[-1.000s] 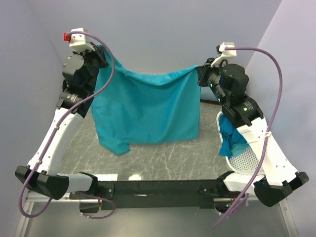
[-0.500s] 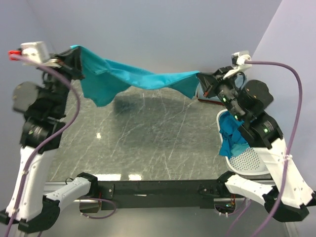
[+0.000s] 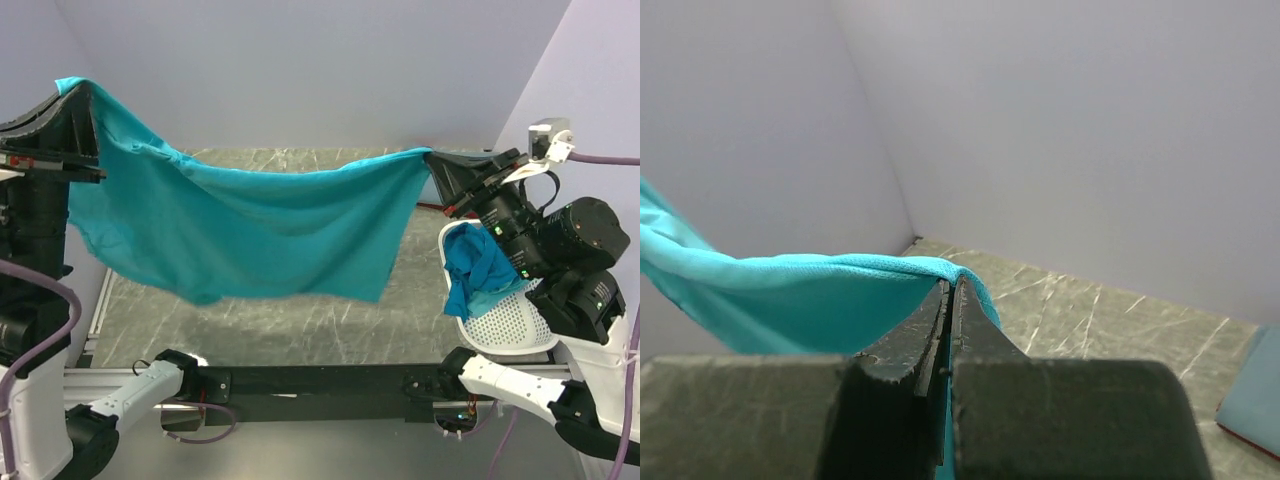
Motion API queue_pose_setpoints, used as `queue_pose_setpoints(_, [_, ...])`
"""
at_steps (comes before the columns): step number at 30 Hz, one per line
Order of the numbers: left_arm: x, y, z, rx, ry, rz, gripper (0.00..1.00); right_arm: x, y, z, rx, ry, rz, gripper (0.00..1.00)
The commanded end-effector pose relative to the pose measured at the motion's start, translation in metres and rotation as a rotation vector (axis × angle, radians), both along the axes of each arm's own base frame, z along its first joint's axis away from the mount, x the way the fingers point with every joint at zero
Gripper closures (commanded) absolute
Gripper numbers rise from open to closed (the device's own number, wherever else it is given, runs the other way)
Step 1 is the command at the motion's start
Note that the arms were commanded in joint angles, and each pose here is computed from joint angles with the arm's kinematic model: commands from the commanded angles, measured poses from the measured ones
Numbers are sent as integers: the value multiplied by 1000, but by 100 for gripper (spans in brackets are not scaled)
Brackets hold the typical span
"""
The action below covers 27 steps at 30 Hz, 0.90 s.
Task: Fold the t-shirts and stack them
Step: Flatten the tshirt out
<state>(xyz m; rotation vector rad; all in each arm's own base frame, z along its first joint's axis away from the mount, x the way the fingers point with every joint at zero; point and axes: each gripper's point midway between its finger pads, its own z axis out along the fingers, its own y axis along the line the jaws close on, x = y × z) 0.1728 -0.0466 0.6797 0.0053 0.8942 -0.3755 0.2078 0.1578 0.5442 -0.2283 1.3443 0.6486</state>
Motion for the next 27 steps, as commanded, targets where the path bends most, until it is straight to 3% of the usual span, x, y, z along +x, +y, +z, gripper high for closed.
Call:
queue_pose_setpoints(1, [33,-13,-1,40,12,5,99,8,-12,17,19,-46,-82,100])
queue_pose_setpoints(5, [106,-28,-45,39,141,44,100,48,-7,-13,6,9,-202,100])
queue_pose_setpoints(6, [141,-36,-76,55,222,58,100,59,-6,-23,-1,29,-222,100])
queue_pose_setpoints(8, [175,-40,-105,32,287,86,100,97,-5,-59,-4,104,-250,100])
queue_pose_setpoints(12, [278,-44,-233,23,552,87,100,192,0,-159,-52,322,-266,100])
queue_pose_setpoints(14, [328,-53,-298,32,706,58,97,234,-10,-185,-44,389,-262,100])
queue_pose_setpoints(15, [346,-50,-317,36,752,74,83,266,-7,-235,-83,502,-256,95])
queue_pose_setpoints(17, [388,-54,-372,78,907,106,58,300,-16,-250,-76,572,-255,79])
queue_pose_setpoints(18, [397,-55,-385,89,949,115,34,321,-15,-295,-102,668,-262,52])
queue_pose_setpoints(20, [410,-58,-404,98,1001,132,22,337,-15,-303,-113,710,-259,42])
queue_pose_setpoints(21, [412,-57,-401,94,977,139,13,341,-13,-318,-123,733,-252,37])
queue_pose_setpoints(22, [409,-58,-400,91,966,137,9,337,-10,-330,-125,754,-236,34])
queue_pose_setpoints(23, [397,-56,-403,88,969,138,5,339,-8,-328,-114,727,-219,20])
queue_pose_setpoints(24, [393,-51,-400,75,954,153,1,336,-5,-328,-106,721,-202,18])
queue_pose_setpoints(27, [369,-41,-406,49,963,184,1,320,-3,-329,-100,715,-182,16])
